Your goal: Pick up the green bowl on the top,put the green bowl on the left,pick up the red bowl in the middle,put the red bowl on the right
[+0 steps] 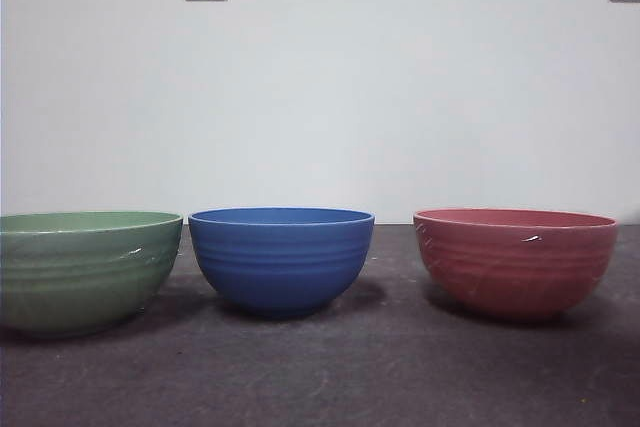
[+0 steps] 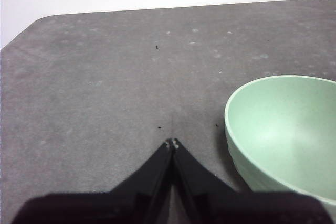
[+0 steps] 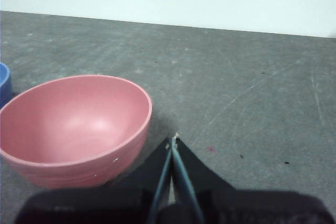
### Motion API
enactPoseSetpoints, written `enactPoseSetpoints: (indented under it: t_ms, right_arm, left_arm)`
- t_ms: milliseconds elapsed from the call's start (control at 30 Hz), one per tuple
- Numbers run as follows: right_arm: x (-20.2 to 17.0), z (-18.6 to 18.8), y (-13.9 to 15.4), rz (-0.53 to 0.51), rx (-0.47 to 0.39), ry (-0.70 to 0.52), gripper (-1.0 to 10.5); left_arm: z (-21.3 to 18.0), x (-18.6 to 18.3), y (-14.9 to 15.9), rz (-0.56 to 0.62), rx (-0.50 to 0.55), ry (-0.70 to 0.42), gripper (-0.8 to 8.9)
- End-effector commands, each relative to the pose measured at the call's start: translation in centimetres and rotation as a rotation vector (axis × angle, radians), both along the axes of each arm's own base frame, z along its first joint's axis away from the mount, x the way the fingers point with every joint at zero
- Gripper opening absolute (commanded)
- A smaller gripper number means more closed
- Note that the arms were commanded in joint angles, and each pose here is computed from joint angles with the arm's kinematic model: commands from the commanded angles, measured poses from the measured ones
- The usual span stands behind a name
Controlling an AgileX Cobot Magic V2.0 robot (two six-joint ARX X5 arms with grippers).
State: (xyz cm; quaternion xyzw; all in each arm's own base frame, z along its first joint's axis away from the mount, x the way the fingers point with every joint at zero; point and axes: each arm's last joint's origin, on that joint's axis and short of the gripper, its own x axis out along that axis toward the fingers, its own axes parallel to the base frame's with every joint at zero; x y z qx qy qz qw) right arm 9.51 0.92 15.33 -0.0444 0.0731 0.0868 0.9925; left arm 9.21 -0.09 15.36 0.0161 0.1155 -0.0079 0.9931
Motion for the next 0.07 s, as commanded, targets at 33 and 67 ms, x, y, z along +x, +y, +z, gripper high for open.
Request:
enactPoseSetpoints:
  t_ms: [33,67]
  right_arm:
    - [0.04,-0.4,0.0,-0.003,0.007,0.015,0.0]
    - [0.04,-0.4,0.0,-0.004,0.007,0.015,0.0]
  left_arm:
    - [-0.49,0.02,0.02,0.004,-0.01,0.019,-0.03]
    - [-0.48,0.02,0.02,0.004,-0.01,0.019,-0.03]
